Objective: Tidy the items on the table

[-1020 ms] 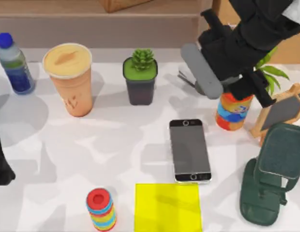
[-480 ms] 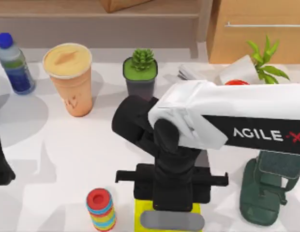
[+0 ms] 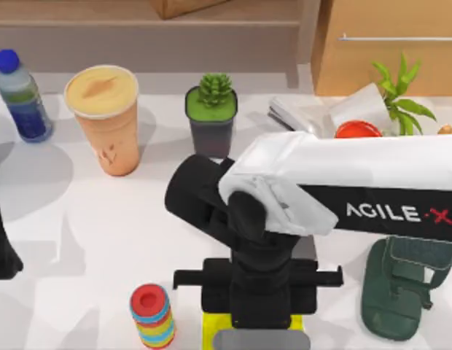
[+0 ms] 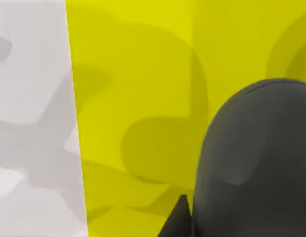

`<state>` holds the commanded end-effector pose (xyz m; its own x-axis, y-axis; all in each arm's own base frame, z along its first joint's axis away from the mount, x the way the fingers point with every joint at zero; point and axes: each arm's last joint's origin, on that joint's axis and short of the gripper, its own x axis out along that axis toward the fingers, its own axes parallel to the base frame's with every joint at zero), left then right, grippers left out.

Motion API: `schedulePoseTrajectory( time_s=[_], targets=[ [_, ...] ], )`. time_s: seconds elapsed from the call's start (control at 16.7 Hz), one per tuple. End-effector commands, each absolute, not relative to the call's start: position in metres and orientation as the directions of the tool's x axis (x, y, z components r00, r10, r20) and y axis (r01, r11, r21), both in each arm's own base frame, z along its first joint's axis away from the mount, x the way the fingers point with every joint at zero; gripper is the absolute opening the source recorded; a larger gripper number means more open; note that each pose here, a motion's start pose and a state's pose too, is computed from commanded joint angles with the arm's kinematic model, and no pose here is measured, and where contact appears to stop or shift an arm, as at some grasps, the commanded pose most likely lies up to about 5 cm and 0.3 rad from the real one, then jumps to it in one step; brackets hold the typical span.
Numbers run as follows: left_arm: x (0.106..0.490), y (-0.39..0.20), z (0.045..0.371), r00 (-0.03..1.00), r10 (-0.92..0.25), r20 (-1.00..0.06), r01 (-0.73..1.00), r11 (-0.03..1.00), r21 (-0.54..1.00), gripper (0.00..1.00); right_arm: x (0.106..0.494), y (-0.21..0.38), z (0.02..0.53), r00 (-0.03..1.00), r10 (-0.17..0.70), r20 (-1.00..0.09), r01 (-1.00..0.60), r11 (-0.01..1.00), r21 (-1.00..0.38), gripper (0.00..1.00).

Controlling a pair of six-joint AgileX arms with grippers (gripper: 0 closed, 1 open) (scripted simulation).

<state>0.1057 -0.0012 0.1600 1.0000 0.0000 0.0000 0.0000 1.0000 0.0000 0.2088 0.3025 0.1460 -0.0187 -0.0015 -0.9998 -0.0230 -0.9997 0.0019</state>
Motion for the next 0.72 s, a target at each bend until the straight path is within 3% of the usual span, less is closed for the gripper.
schedulePoseTrajectory(
  time_s=[0.48, 0.72],
  targets=[
    [0.106, -0.001, 0.160, 1.000, 0.000, 0.000, 0.000, 1.000, 0.000, 1.00, 0.203, 0.280, 0.107, -0.216, -0.120, -0.969, -0.012, -0.992, 0.125, 0.00],
    [0.106, -0.001, 0.160, 1.000, 0.000, 0.000, 0.000, 1.000, 0.000, 1.00, 0.206, 0.285, 0.110, -0.177, -0.090, -0.980, -0.025, -0.995, 0.096, 0.00]
  ],
)
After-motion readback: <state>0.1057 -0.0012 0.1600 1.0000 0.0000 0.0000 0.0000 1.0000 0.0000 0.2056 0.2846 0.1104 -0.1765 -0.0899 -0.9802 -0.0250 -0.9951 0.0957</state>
